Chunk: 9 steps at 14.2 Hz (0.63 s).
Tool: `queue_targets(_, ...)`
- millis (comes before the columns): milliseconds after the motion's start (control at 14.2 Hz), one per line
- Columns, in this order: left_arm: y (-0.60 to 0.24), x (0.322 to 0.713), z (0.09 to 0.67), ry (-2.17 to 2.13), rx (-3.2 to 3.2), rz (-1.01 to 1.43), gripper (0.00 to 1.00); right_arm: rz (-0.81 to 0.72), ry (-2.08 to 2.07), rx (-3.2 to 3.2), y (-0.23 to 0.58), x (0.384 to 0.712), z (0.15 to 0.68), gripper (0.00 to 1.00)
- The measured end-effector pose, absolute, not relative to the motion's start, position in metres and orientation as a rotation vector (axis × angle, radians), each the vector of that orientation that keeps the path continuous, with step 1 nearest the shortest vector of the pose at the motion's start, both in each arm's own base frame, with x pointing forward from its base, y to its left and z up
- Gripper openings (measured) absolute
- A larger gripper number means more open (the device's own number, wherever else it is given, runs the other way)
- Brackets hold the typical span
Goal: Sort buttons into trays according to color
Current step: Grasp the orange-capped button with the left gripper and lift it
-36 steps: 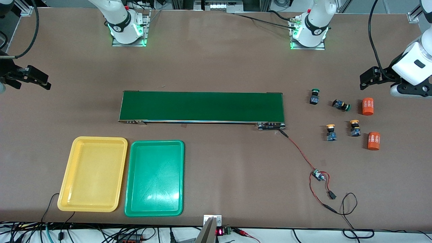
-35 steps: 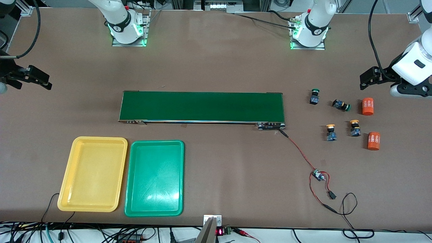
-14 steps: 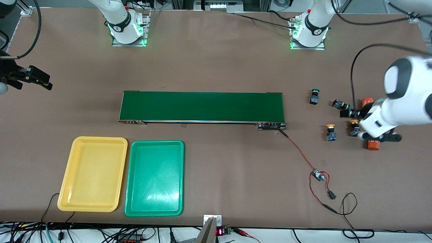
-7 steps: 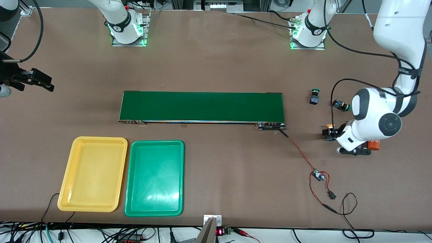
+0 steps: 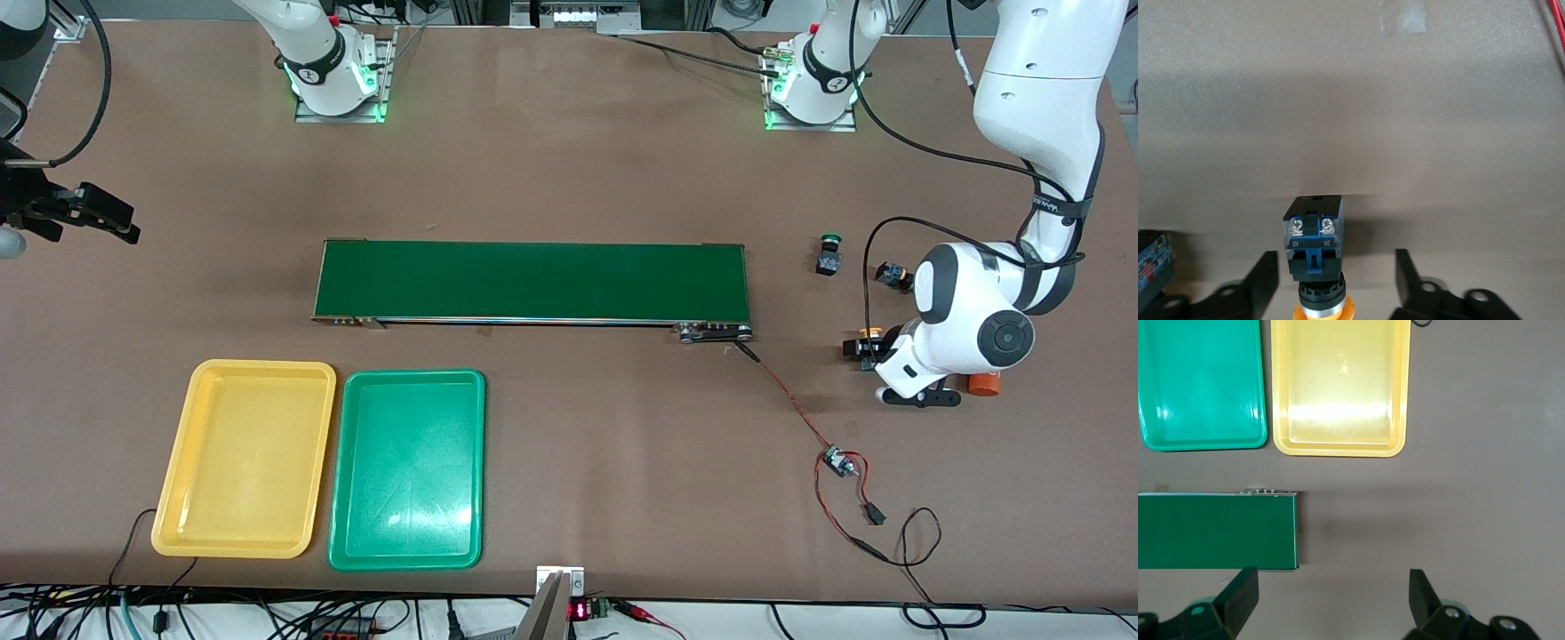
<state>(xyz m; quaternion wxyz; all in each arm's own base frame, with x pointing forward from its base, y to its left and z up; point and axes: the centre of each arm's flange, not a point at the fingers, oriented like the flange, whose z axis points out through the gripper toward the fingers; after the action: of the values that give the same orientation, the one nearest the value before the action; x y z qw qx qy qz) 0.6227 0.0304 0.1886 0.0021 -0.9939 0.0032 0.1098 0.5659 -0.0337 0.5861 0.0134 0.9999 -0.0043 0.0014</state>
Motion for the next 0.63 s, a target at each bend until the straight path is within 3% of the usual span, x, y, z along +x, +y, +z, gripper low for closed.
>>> queue_targets(281,0.032,0.625,0.192,0.036,-3.12,0.334,0.32,0.024,0.019,3.114,-0.027,0.566,0.593,1.0)
queue_targets(632,0.006,0.637,0.249,0.116,-3.131,0.317,0.33,0.029,0.029,3.11,-0.024,0.566,0.594,1.0)
